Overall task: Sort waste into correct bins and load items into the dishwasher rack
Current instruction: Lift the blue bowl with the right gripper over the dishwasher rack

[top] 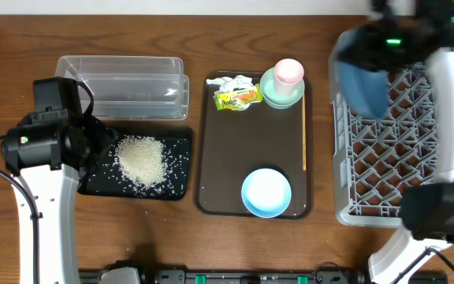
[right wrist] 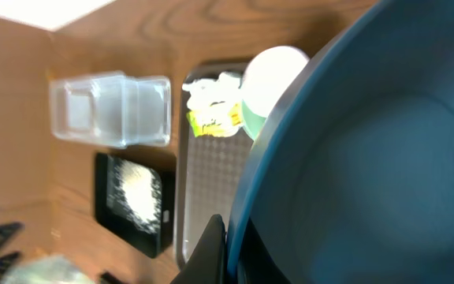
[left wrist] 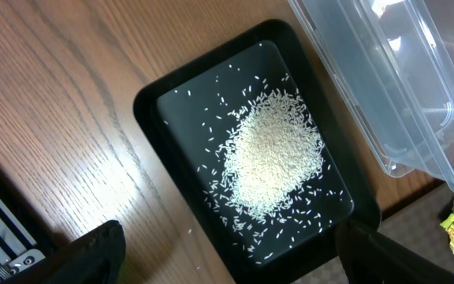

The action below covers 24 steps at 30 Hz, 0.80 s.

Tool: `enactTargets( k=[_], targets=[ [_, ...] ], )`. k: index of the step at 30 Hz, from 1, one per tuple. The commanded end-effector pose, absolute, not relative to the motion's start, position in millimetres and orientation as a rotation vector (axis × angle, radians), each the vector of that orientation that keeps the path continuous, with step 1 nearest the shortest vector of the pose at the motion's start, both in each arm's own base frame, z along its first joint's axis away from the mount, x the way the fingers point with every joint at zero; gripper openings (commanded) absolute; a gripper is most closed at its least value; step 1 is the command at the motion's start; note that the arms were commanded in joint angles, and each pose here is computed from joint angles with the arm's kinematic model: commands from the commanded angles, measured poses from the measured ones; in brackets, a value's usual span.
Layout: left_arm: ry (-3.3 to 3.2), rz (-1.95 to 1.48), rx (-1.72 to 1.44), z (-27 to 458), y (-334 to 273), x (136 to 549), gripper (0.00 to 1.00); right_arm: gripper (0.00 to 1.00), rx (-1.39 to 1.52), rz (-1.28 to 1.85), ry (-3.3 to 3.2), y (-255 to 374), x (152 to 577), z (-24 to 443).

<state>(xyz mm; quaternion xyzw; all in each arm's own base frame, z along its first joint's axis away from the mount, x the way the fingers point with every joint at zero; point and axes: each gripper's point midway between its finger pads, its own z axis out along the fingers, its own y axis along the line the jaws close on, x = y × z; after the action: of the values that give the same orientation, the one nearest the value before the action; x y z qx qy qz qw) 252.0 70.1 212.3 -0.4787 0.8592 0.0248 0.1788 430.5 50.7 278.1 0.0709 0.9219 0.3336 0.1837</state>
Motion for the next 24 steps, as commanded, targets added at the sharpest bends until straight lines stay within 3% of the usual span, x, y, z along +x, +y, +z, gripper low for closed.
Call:
enactTargets(
  k=[1,10,24],
  targets=[
    [2.409,0.076,-1.366,216.6,72.9,252.6,0.88,0.01,0.107,1.139,2.400,23.1,416.3,323.4],
    [2.409,0.076,-1.366,216.6,72.9,252.6,0.88,0.01,0.212,1.191,2.185,-81.1,378.8,334.2],
    [2.409,0.076,-1.366,216.6,72.9,252.6,0.88,0.01,0.222,1.408,1.767,-128.3,380.6,295.3]
  ],
)
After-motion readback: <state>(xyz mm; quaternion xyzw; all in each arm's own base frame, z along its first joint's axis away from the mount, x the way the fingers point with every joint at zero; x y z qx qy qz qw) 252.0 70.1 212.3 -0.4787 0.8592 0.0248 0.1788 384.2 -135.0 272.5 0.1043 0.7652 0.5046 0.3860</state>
